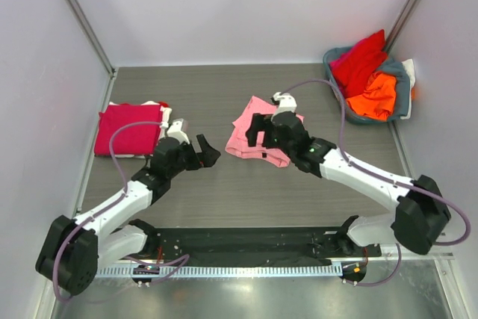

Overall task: Fold and stack the t-shirts
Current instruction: Flatten the tshirt out

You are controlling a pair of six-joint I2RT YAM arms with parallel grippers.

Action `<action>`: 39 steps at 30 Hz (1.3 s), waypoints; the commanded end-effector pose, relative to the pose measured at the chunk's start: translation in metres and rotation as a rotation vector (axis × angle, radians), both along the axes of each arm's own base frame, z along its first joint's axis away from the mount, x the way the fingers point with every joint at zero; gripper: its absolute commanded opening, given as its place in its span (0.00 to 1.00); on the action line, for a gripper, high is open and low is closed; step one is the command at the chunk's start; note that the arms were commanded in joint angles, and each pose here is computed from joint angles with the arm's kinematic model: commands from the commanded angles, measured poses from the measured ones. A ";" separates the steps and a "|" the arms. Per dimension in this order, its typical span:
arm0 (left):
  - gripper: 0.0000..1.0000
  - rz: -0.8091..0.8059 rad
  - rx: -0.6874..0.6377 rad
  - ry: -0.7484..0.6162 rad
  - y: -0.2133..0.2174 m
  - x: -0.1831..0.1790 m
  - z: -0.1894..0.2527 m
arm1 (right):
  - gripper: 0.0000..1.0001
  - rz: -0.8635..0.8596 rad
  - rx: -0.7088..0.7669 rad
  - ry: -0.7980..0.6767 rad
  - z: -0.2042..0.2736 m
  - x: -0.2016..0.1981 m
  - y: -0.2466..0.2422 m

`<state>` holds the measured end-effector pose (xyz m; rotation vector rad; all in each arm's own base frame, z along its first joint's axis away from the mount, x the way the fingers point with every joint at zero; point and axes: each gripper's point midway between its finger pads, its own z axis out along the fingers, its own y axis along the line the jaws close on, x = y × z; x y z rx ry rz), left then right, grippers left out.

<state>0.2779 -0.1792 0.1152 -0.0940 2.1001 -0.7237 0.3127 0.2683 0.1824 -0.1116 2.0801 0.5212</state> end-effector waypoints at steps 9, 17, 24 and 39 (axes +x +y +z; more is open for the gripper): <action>0.90 -0.054 -0.002 0.084 -0.028 0.029 -0.014 | 0.86 -0.305 -0.117 0.015 -0.051 0.021 -0.106; 0.81 -0.031 -0.023 0.152 -0.049 0.066 -0.020 | 0.83 -0.211 -0.076 0.048 -0.041 0.054 -0.079; 0.71 -0.071 -0.036 0.247 -0.069 0.074 -0.056 | 0.64 -0.176 -0.055 -0.051 -0.068 0.052 -0.070; 0.37 -0.185 -0.074 0.328 -0.101 0.072 -0.082 | 0.64 -0.071 -0.126 -0.025 -0.108 0.043 -0.044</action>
